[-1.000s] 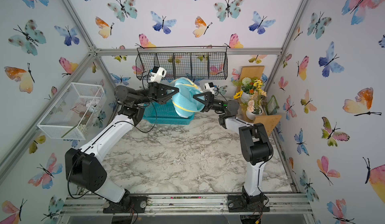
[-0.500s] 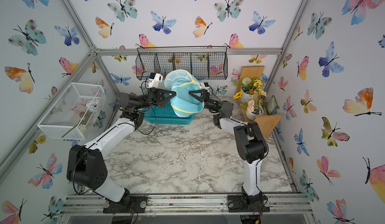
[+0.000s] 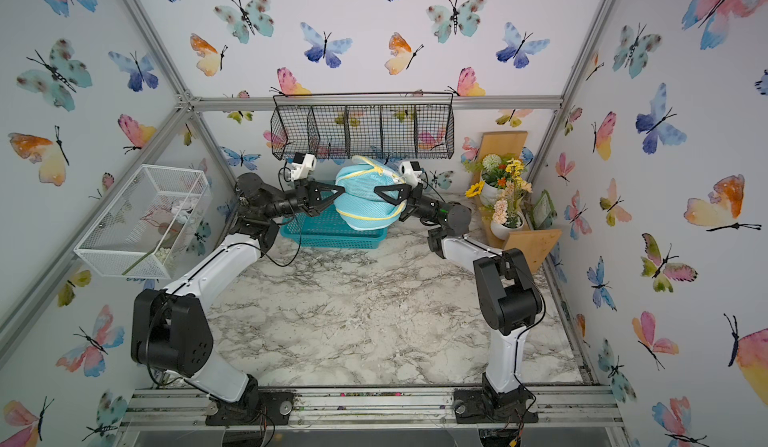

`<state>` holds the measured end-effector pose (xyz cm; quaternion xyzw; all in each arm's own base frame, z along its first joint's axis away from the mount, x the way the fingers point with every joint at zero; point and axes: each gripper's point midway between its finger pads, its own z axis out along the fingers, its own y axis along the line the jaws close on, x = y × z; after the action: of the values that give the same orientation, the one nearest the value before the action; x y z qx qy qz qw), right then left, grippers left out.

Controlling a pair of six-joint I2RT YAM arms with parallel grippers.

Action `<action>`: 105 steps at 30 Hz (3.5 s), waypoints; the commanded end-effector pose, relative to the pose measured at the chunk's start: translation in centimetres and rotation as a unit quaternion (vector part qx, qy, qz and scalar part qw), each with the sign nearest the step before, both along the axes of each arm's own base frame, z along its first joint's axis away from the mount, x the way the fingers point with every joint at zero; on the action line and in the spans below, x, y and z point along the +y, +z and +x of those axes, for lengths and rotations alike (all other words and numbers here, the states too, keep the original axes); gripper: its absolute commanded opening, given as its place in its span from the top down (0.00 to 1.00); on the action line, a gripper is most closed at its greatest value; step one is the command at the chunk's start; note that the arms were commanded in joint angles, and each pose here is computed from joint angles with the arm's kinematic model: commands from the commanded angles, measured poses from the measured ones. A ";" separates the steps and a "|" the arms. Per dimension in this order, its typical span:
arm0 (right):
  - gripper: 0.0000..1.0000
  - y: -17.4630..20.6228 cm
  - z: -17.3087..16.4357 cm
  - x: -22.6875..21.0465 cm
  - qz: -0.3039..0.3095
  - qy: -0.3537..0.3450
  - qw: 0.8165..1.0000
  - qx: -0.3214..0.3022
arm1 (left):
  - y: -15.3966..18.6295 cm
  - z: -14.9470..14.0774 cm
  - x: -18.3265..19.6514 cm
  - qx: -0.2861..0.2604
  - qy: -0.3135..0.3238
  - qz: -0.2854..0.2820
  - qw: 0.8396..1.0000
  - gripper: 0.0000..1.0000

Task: Turn the laundry bag inside out
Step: Turn over the laundry bag.

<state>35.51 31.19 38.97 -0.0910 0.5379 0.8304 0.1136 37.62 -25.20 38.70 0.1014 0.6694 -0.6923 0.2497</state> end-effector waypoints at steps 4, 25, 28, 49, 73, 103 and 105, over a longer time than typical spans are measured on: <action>0.97 5.0 -4.4 -0.3 0.044 0.058 0.995 -0.066 | -7.0 -0.4 -1.2 0.063 0.008 0.094 0.994 0.46; 0.97 0.8 -0.6 2.4 -0.116 -0.021 0.985 -0.122 | -1.1 -3.1 2.6 0.103 0.101 0.048 0.988 0.01; 0.97 0.6 -1.5 2.7 -0.111 0.032 0.988 -0.098 | 0.1 -2.3 2.5 0.082 0.106 0.057 0.989 0.01; 0.96 -0.1 -8.5 4.4 -0.127 0.133 0.980 -0.078 | 0.4 0.7 -0.4 0.026 0.072 0.093 0.993 0.09; 0.29 -3.3 -2.0 1.3 -0.244 0.010 0.970 0.003 | 4.3 -1.0 -1.9 -0.047 0.088 0.101 0.990 1.00; 0.07 6.6 6.9 -8.2 -0.206 -0.368 0.895 -0.146 | -0.4 1.5 3.2 -0.060 0.303 0.297 0.904 1.00; 0.07 6.4 6.9 -7.6 -0.188 -0.382 0.890 -0.166 | -0.4 1.5 2.9 -0.057 0.297 0.286 0.909 1.00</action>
<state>39.63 28.07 37.54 -0.0524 0.7463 0.5950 0.2938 37.95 -26.72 41.38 0.0700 0.7816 -0.4279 0.4484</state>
